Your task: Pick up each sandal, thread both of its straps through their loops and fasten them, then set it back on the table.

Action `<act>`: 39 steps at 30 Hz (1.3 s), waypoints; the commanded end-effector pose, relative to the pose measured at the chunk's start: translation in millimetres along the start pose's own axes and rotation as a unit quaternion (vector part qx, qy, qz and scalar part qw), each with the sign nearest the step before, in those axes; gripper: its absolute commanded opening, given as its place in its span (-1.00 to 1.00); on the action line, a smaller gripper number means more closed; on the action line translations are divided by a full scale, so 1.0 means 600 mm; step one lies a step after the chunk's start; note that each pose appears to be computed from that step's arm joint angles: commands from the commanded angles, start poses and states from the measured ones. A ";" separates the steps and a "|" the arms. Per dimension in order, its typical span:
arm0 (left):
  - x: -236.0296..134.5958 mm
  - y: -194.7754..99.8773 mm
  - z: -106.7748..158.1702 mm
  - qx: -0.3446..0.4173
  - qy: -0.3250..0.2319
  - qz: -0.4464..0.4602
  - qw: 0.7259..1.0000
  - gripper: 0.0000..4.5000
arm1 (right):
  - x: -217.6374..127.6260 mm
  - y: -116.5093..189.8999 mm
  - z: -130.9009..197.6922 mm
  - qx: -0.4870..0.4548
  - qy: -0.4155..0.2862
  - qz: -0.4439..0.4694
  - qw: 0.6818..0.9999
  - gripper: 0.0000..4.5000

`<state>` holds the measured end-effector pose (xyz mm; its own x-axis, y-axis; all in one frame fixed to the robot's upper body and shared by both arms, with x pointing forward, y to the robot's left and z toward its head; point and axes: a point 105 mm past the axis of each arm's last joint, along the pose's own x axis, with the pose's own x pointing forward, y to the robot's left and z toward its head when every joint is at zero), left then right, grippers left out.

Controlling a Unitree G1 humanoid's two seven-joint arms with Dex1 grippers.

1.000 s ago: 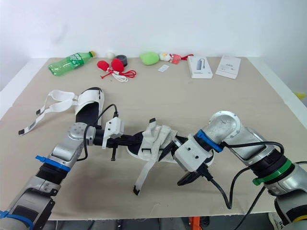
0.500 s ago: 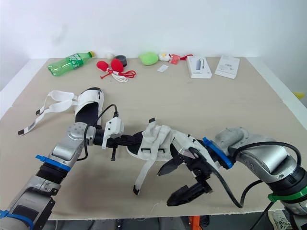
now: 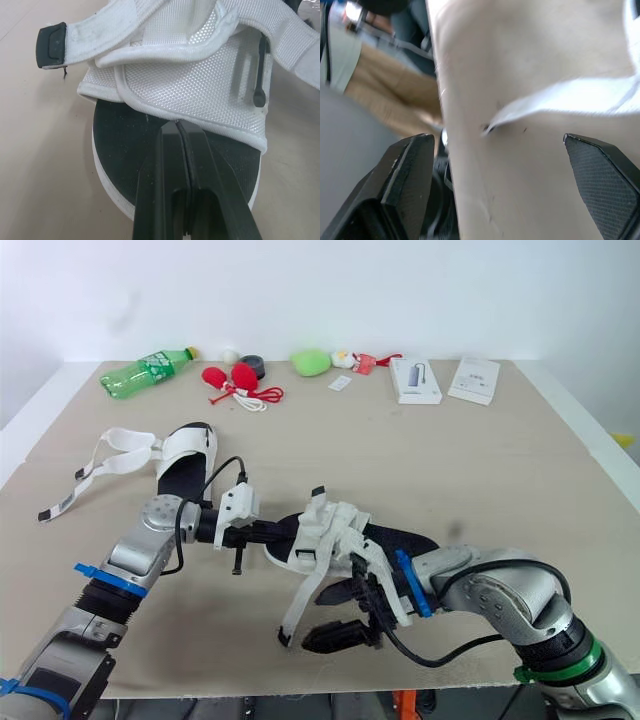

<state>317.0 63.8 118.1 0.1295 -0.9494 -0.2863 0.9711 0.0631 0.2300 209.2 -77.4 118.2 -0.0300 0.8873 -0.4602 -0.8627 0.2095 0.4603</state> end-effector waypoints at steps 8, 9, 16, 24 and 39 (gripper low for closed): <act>0.005 -0.009 0.011 0.009 -0.010 -0.010 1.000 -1.00 | 0.017 0.005 0.015 0.063 -0.028 -0.028 0.997 0.74; 0.006 -0.009 0.011 0.009 -0.010 -0.010 1.000 -1.00 | 0.019 0.005 0.013 0.068 -0.027 -0.030 0.997 0.60; 0.007 -0.011 0.007 0.008 -0.008 -0.011 1.000 -1.00 | 0.022 0.004 0.003 0.093 -0.018 -0.036 0.995 -0.82; 0.008 -0.013 0.005 0.008 -0.006 -0.011 1.000 -1.00 | 0.019 0.002 0.019 0.107 -0.048 -0.023 0.993 -0.99; 0.013 -0.006 0.008 0.015 -0.006 -0.011 1.000 -1.00 | -0.086 0.013 0.116 0.058 -0.019 0.021 0.998 -0.99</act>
<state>312.3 58.8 115.4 0.1135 -0.9524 -0.2829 0.9721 0.0477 0.2296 228.4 -88.1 194.2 -0.0898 0.9155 -0.3923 -0.7882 0.1754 0.5899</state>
